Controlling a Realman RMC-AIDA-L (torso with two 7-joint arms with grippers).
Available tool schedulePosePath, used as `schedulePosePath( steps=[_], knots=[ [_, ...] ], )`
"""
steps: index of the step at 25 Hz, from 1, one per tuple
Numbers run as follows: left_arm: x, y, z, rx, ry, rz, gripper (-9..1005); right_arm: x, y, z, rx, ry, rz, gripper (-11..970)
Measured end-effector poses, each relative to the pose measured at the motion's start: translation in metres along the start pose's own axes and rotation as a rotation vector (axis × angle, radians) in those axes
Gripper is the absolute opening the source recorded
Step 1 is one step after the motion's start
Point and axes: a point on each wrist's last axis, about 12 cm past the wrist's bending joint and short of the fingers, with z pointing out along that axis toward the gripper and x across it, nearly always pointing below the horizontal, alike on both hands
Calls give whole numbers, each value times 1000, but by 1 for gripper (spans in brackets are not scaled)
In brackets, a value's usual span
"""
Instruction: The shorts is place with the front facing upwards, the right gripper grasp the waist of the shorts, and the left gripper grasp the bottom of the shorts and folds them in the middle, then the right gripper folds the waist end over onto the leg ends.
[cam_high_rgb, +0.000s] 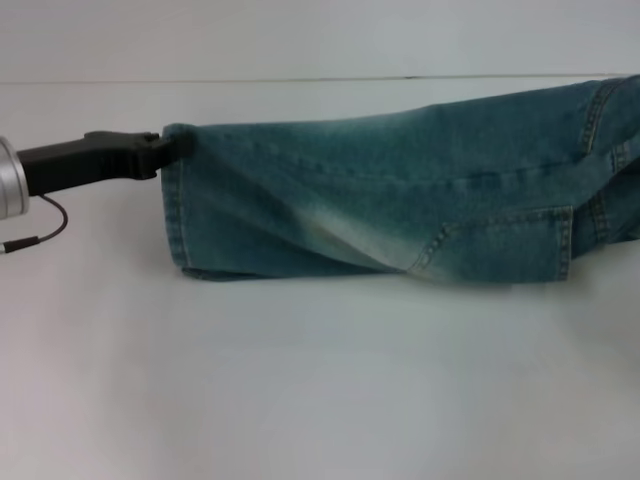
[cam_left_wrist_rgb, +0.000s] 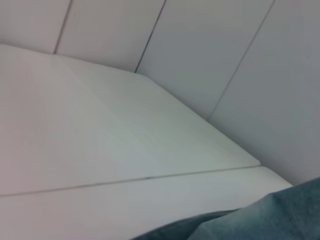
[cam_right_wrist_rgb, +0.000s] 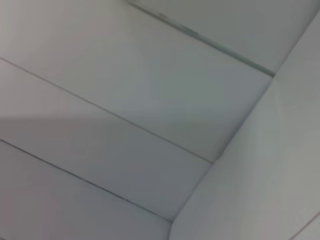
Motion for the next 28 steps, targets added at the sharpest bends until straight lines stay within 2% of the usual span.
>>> schedulePosePath(
  steps=[9, 18, 28],
  knots=[
    [-6, 3, 16, -52, -11, 18, 36, 7, -2, 16, 7, -49, 21, 49],
    [-4, 6, 30, -82, 2, 16, 35, 10, -12, 25, 76, -125, 7, 92],
    [1, 6, 39, -102, 15, 45, 27, 23, -22, 50, 145, -158, -37, 145]
  ],
)
